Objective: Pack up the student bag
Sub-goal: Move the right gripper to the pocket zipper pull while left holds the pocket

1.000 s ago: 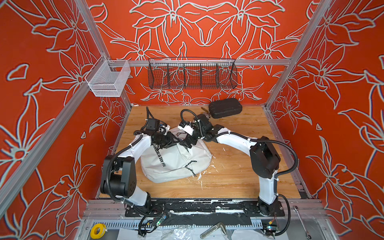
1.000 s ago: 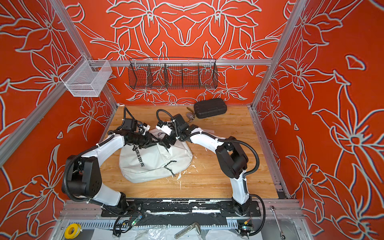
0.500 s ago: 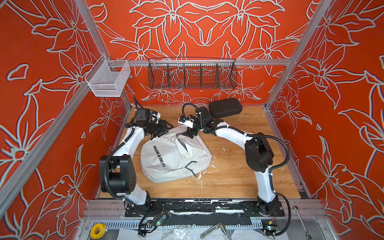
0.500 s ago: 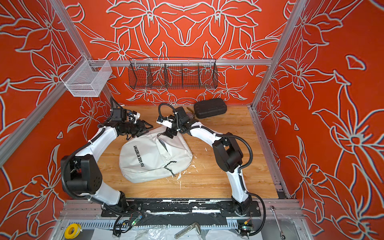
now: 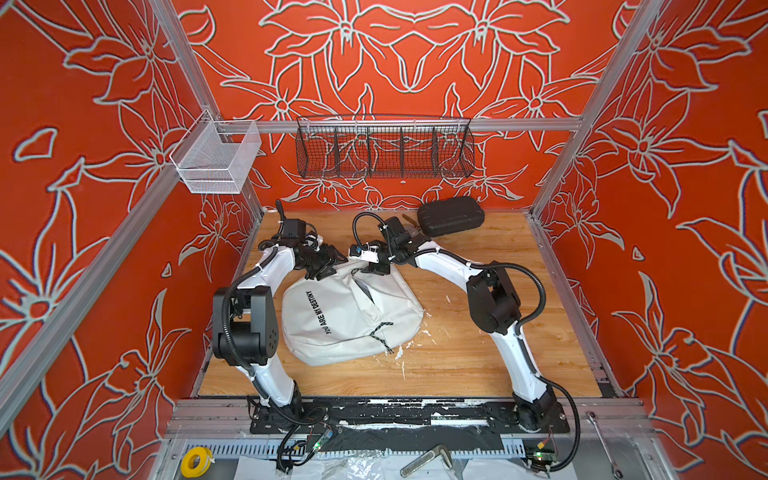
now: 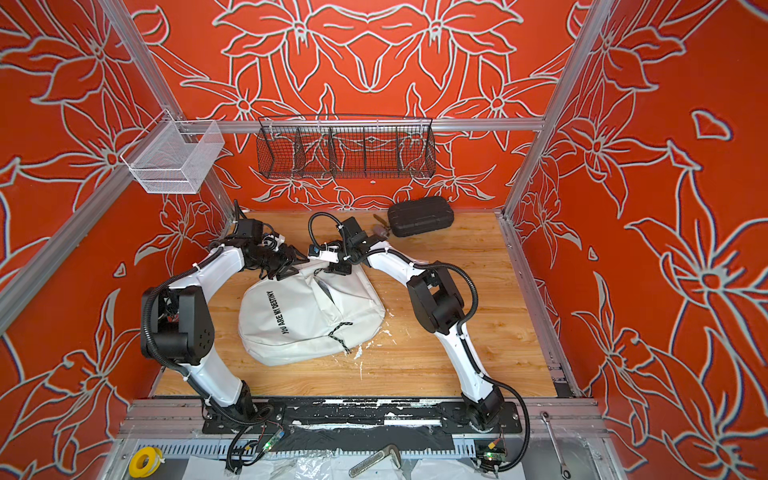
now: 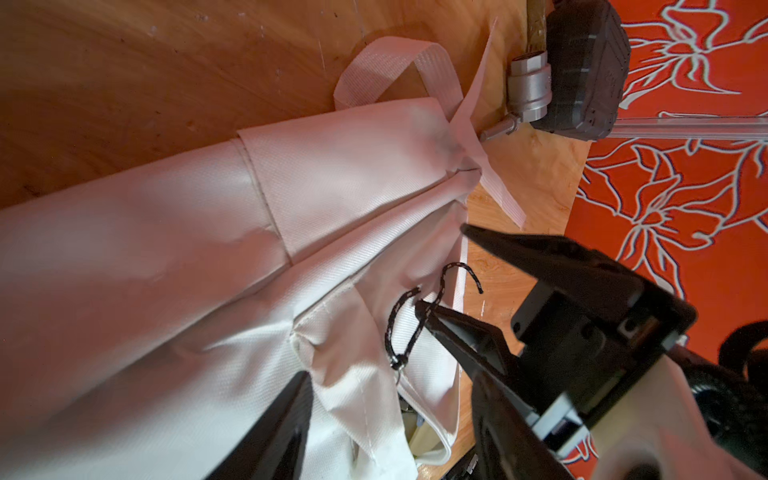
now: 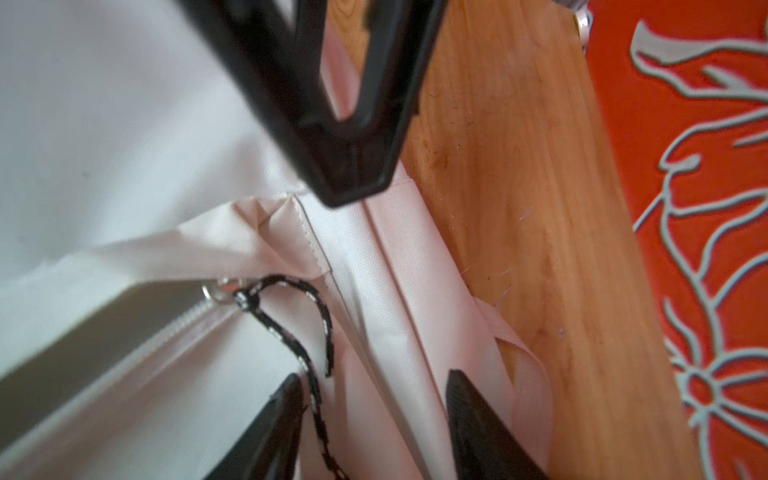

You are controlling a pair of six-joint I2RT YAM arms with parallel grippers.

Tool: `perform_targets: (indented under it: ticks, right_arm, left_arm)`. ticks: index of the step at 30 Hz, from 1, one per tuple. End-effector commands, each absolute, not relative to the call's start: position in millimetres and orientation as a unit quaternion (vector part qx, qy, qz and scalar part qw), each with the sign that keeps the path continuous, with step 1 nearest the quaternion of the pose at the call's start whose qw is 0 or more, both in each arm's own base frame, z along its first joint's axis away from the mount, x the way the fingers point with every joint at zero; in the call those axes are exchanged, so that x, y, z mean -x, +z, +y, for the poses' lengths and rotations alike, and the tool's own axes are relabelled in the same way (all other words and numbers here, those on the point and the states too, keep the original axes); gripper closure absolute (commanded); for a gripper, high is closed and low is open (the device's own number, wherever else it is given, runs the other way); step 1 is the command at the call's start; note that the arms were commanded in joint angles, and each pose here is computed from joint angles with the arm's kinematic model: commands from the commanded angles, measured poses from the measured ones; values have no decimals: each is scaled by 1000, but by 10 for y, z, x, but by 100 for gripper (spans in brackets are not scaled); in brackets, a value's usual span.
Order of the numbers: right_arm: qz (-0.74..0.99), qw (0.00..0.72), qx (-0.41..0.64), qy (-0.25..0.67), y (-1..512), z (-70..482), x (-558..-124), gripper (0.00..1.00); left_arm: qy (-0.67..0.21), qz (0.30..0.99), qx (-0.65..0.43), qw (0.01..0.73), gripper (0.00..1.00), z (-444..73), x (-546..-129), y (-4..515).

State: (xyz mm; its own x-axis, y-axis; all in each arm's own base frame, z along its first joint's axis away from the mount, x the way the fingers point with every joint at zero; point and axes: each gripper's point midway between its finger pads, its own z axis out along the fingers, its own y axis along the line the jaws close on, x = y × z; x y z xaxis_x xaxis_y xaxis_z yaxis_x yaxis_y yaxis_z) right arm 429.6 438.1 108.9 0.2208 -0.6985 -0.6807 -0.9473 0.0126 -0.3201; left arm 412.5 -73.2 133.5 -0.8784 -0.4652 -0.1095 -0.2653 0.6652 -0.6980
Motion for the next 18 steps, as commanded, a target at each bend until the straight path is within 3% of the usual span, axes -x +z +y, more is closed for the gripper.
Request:
perform_targets:
  ticks: [1,6,9,18]
  right_arm:
    - [596,368,692,173,970,4461,-4207,58]
    - [599,358,694,180,947,4451,-4146,89]
    - [605,358,688,180,990,4433,-4112,100]
    - [567,473,652,174,1653,4357,-4016,100]
  left_arm:
    - [-337,911,204,125,36,-687,-4144,1226]
    - [-334,910,211,124,35,-680,-4202,1194]
    - [-333,911,209,128,33,-673,-4229,1202]
    - [-292,934,181,93,20,-664,-4191,975]
